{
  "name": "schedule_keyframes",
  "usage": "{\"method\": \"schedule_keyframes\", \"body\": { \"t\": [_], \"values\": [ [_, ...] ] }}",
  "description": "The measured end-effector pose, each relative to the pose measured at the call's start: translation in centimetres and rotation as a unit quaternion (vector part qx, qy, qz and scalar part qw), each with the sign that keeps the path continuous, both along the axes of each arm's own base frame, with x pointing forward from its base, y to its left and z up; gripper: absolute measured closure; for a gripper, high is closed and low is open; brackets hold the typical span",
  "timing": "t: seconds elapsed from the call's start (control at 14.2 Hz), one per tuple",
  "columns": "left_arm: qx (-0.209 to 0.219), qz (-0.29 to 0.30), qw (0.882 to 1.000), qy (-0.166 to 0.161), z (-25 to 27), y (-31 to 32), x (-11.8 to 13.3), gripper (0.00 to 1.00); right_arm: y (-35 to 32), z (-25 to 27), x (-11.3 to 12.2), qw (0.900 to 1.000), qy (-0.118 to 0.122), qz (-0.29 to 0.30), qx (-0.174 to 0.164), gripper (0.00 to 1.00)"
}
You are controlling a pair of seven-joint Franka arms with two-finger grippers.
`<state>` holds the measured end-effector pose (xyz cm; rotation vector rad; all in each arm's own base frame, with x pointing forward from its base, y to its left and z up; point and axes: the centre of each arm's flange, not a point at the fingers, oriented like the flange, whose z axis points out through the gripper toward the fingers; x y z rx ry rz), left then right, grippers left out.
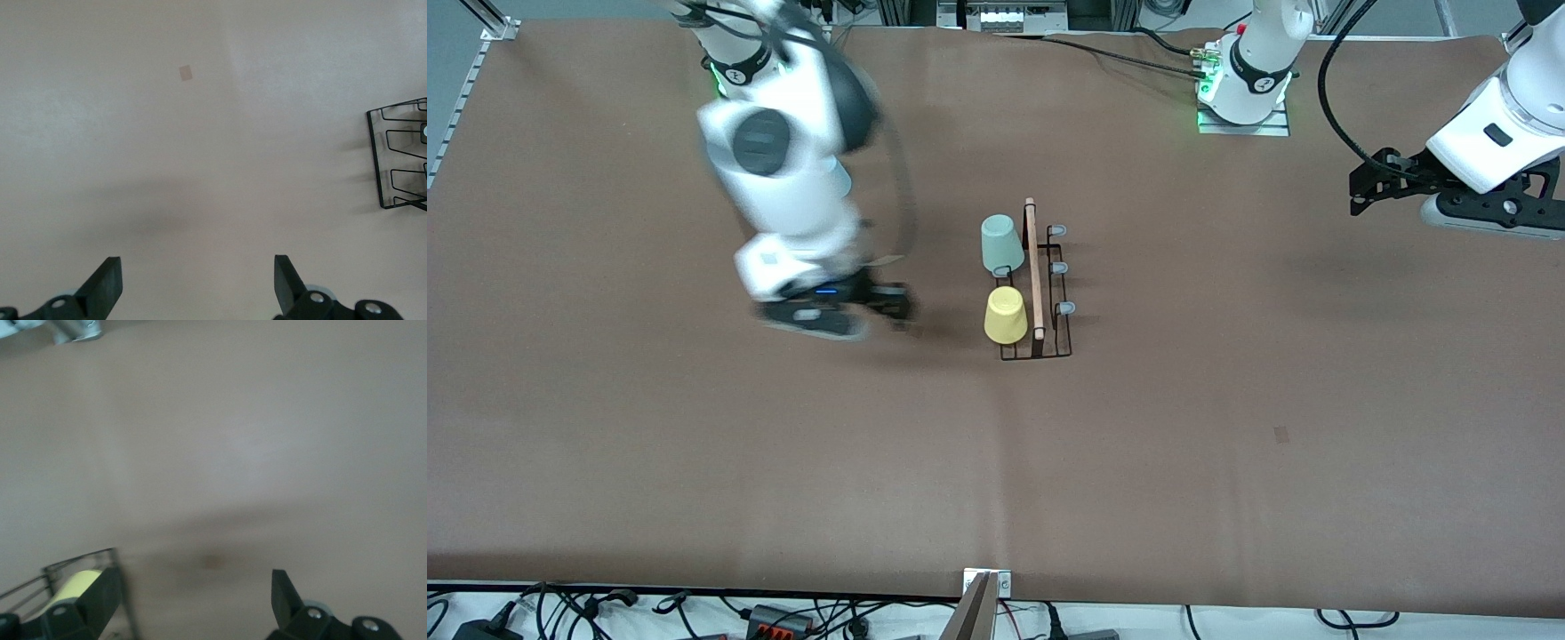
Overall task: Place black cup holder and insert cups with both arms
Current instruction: 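Open the right gripper and draw it back from the rack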
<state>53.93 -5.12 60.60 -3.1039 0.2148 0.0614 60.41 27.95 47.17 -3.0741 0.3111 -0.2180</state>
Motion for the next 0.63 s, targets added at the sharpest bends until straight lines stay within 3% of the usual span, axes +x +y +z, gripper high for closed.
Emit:
{"method": "schedule_keyframes", "body": {
  "t": [0.28,0.49,0.63],
  "values": [
    [0.0,-0.001,1.0,0.001,-0.1,-0.1,0.2,0.0,-19.5,7.6,-0.1,0.997,0.029,0.048,-0.051,0.0],
    [-0.001,-0.002,1.0,-0.003,0.2,-0.2,0.3,0.0,-29.0,12.7,-1.7,0.998,0.024,0.006,-0.062,0.0],
    [-0.001,-0.002,1.0,-0.004,0.3,-0.2,0.3,0.0,-32.3,15.9,-2.7,0.998,0.024,-0.022,-0.05,0.0]
  ]
}}
